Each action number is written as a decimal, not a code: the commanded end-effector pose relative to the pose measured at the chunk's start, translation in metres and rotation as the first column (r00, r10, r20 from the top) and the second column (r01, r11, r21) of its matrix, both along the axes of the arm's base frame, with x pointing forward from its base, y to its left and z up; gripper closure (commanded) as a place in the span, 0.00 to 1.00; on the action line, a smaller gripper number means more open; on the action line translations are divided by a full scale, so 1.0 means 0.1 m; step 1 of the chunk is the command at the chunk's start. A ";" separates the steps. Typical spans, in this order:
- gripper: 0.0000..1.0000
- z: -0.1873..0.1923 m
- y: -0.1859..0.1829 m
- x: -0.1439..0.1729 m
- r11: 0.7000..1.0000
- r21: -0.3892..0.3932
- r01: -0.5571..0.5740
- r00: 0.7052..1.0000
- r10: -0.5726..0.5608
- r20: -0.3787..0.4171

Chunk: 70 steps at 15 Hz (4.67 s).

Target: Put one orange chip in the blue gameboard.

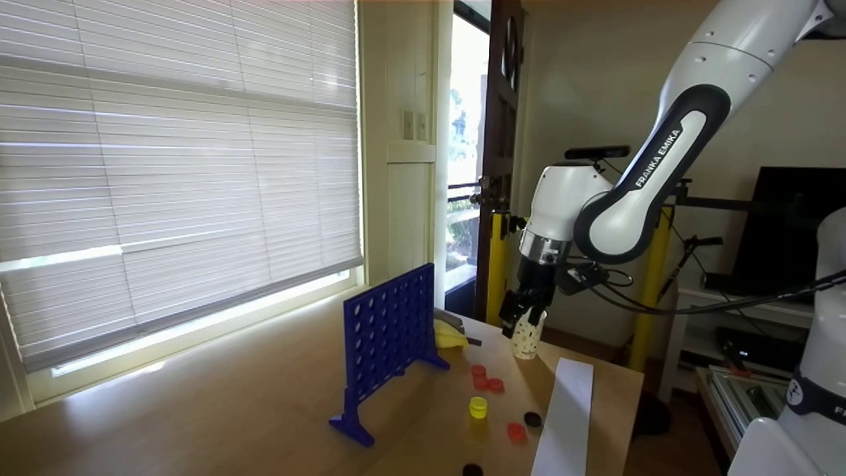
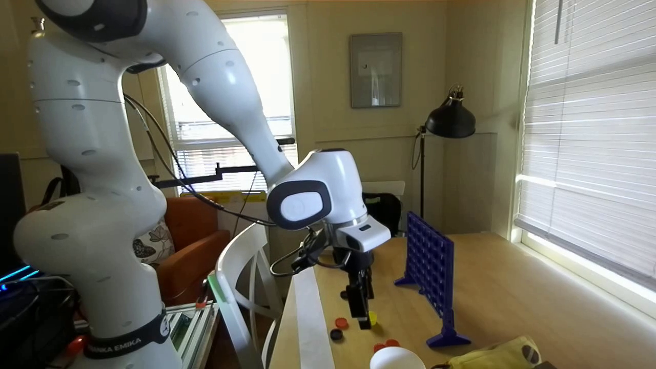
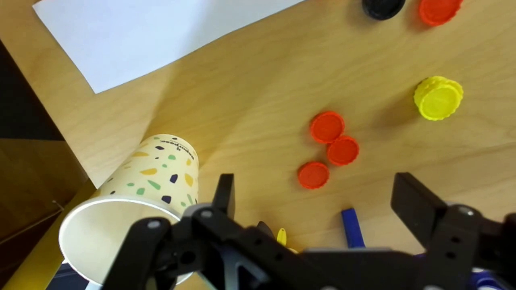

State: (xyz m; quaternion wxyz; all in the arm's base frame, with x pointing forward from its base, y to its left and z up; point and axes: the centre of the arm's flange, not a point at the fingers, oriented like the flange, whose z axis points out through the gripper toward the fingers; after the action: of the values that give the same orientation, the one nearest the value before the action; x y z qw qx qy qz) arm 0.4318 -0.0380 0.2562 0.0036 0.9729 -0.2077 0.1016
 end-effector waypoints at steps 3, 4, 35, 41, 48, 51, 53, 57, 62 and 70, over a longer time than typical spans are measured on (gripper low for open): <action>0.00 -0.13 0.03 0.14 1.000 -0.005 0.029 0.999 -0.029 -0.020; 0.00 -0.19 0.05 0.21 0.999 -0.014 0.039 0.999 -0.039 -0.025; 0.10 -1.18 0.04 1.11 0.944 -0.032 0.328 0.940 -0.329 -0.086; 0.26 -1.18 0.09 1.15 0.948 -0.034 0.317 0.944 -0.319 -0.089; 0.44 -1.13 0.12 1.14 0.949 -0.032 0.312 0.943 -0.314 -0.113; 0.74 -1.10 0.12 1.16 0.950 -0.030 0.311 0.942 -0.313 -0.120; 0.88 -1.10 0.11 1.15 0.950 -0.028 0.312 0.941 -0.313 -0.130; 0.90 -0.99 0.03 1.06 0.950 -0.063 0.307 0.944 -0.313 -0.106; 0.90 -0.24 -0.18 0.69 0.919 -0.115 0.376 0.915 -0.349 0.205; 0.90 0.83 -0.33 0.51 0.922 -0.094 0.376 0.757 -0.247 0.605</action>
State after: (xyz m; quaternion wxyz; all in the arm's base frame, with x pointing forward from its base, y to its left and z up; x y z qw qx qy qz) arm 0.5273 -0.1029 0.2929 0.0554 0.8643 -0.3606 0.3462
